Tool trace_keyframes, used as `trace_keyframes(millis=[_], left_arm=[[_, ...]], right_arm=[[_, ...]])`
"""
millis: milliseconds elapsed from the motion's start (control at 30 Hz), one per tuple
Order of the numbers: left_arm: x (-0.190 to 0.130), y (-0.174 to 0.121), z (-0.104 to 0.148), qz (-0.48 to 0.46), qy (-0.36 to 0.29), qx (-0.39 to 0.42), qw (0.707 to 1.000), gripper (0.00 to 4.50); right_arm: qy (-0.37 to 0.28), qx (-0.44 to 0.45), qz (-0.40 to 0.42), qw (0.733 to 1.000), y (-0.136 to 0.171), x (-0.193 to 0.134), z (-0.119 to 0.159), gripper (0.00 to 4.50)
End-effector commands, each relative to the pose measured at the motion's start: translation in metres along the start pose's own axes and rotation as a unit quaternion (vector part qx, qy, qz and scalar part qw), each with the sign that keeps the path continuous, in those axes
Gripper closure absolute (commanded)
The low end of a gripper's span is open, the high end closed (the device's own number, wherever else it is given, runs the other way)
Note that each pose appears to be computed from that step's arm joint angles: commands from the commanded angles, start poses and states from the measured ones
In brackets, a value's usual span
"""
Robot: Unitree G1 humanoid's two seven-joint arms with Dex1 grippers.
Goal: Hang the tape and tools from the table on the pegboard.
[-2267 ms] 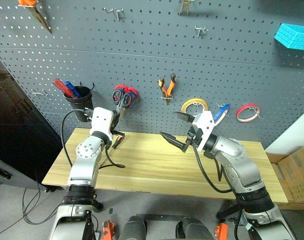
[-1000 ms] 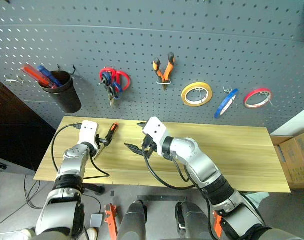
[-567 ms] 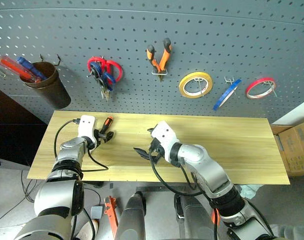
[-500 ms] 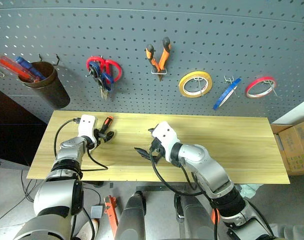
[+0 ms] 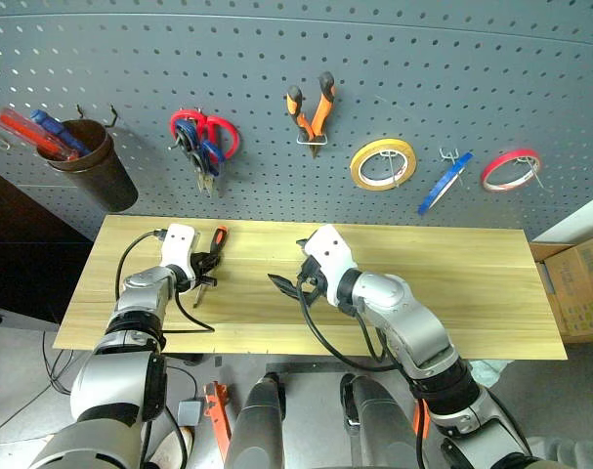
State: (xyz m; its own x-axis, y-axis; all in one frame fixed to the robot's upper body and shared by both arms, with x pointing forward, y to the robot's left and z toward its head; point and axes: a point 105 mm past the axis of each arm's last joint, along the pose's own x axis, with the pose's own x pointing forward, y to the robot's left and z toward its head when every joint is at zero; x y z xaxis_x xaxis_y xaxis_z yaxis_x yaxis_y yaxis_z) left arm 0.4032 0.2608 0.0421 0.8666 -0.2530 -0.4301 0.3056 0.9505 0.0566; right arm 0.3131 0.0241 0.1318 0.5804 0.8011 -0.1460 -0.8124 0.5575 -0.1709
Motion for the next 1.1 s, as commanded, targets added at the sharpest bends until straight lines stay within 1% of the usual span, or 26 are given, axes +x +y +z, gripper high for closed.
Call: trace_keyframes(millis=[33,100,167,233,367,467,500,567,600,667,700,733,800,833,900,1000,1100], left_arm=[[-0.003,-0.007,-0.001,-0.010,-0.012,0.017,1.000,3.92],[-0.009,-0.008,0.001,0.000,-0.030,0.030,0.999,3.92],[-0.022,-0.011,0.003,0.022,-0.056,0.050,0.997,3.92],[-0.043,-0.018,0.008,0.046,-0.087,0.092,0.991,3.92],[-0.088,-0.026,0.031,0.146,-0.154,0.138,0.967,3.92],[-0.123,-0.044,0.051,0.209,-0.212,0.212,0.931,3.92],[-0.140,-0.047,0.065,0.249,-0.247,0.243,0.904,3.92],[-0.159,-0.046,0.081,0.300,-0.285,0.272,0.869,3.92],[-0.165,-0.039,0.088,0.327,-0.294,0.274,0.855,3.92],[-0.170,-0.027,0.099,0.361,-0.302,0.272,0.839,3.92],[-0.172,-0.017,0.119,0.377,-0.324,0.277,0.822,3.92],[-0.171,-0.008,0.145,0.384,-0.349,0.279,0.808,3.92],[-0.172,0.004,0.181,0.391,-0.382,0.278,0.790,3.92],[-0.165,0.009,0.200,0.382,-0.392,0.276,0.790,3.92],[-0.157,0.018,0.227,0.375,-0.409,0.268,0.788,3.92],[-0.139,0.031,0.252,0.358,-0.419,0.234,0.801,3.92],[-0.122,0.033,0.269,0.337,-0.423,0.219,0.812,3.92]], right_arm=[[-0.030,-0.003,0.013,0.999,0.000,-0.012,0.007,0.00],[-0.041,0.004,0.026,0.999,-0.001,-0.021,0.007,0.00],[-0.063,0.028,0.042,0.997,0.000,-0.034,0.012,0.00],[-0.087,0.050,0.071,0.992,0.005,-0.049,0.020,0.00],[-0.115,0.096,0.115,0.982,0.012,-0.070,0.032,0.00],[-0.143,0.146,0.127,0.971,0.009,-0.077,0.045,0.00],[-0.160,0.163,0.133,0.964,0.008,-0.077,0.054,0.00],[-0.187,0.184,0.139,0.955,0.004,-0.075,0.069,0.00],[-0.204,0.192,0.138,0.950,0.002,-0.073,0.078,0.00],[-0.227,0.201,0.135,0.943,-0.002,-0.069,0.092,0.00],[-0.245,0.209,0.134,0.937,-0.005,-0.064,0.103,0.00],[-0.259,0.211,0.135,0.933,-0.007,-0.058,0.114,0.00],[-0.273,0.212,0.137,0.928,-0.008,-0.051,0.126,0.00],[-0.276,0.209,0.137,0.928,-0.008,-0.045,0.129,0.00],[-0.281,0.201,0.136,0.929,-0.007,-0.036,0.133,0.00],[-0.277,0.185,0.136,0.933,-0.005,-0.025,0.132,0.00],[-0.276,0.179,0.139,0.934,-0.003,-0.021,0.130,0.00]])
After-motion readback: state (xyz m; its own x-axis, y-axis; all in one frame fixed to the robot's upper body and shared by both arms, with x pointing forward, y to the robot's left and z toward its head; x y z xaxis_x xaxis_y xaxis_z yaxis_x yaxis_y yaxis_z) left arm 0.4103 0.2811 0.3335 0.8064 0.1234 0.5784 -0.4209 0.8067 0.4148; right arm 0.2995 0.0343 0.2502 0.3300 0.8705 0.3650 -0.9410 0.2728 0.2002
